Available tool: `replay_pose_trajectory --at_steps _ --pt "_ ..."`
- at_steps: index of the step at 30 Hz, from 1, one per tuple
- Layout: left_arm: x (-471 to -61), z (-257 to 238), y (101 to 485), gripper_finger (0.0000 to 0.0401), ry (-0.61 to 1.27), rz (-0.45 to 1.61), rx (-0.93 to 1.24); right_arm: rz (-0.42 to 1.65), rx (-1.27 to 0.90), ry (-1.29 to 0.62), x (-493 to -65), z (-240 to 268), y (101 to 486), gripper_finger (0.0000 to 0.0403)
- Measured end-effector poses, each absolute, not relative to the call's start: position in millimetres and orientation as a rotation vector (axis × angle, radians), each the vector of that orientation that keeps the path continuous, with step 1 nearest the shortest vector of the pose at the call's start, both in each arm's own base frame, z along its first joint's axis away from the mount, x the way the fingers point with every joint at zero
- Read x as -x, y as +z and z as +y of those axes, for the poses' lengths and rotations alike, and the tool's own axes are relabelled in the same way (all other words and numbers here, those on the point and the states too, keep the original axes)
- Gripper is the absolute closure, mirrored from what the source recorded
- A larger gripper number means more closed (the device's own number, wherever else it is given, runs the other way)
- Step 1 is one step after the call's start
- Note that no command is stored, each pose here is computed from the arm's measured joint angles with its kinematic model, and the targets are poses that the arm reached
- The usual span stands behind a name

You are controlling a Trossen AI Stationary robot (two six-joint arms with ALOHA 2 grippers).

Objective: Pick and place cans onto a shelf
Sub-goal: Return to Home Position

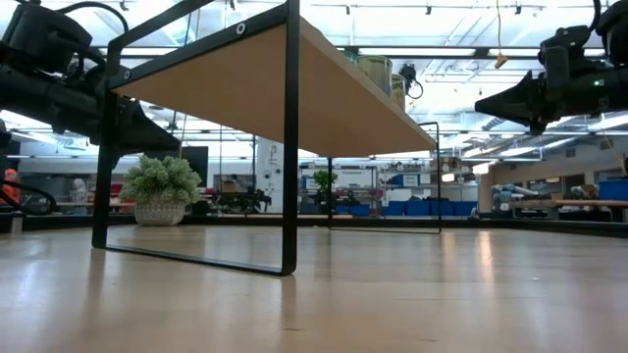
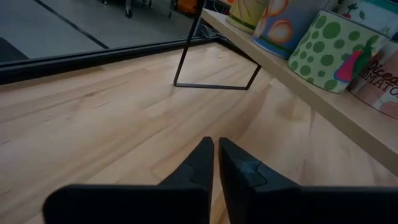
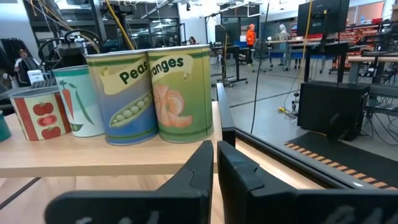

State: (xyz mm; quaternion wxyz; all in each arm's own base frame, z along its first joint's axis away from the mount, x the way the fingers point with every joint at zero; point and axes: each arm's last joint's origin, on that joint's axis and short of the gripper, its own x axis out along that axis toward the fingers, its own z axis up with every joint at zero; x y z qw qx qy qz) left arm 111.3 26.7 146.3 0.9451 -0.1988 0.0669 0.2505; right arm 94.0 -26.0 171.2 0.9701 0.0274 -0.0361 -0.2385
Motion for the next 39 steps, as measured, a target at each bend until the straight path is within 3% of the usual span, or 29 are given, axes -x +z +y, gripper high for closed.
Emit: replay_pose_trajectory --at_steps 39 --pt "-111.3 26.7 146.4 0.0367 0.510 0.136 0.406 -0.073 -0.055 -0.481 -94.0 -26.0 171.2 0.0374"
